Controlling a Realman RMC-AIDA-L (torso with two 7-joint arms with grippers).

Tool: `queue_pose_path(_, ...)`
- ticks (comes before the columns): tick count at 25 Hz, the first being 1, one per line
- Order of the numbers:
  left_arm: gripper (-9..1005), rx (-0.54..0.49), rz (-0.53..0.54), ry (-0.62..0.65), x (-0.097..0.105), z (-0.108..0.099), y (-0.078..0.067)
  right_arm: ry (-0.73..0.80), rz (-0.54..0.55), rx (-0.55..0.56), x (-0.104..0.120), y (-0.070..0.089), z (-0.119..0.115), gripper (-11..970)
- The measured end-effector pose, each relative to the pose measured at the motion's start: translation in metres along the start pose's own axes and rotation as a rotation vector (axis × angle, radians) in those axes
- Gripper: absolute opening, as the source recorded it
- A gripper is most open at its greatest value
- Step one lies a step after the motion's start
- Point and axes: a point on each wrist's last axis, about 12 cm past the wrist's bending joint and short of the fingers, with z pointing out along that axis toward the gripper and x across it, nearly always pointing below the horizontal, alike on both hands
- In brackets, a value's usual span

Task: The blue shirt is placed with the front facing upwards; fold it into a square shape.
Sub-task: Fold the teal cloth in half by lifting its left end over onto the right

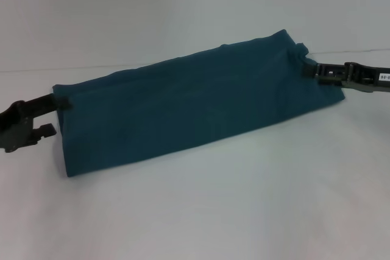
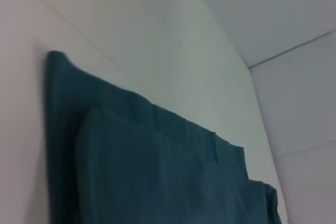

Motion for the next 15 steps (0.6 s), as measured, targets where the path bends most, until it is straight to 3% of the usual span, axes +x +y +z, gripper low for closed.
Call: queue_pose_path(15, 891, -0.001, -0.013, 0.004, 0.0032, -0.0022, 0.0033, -0.022, 0.019, 0.022, 0.0001, -0.0054, -0.005, 784)
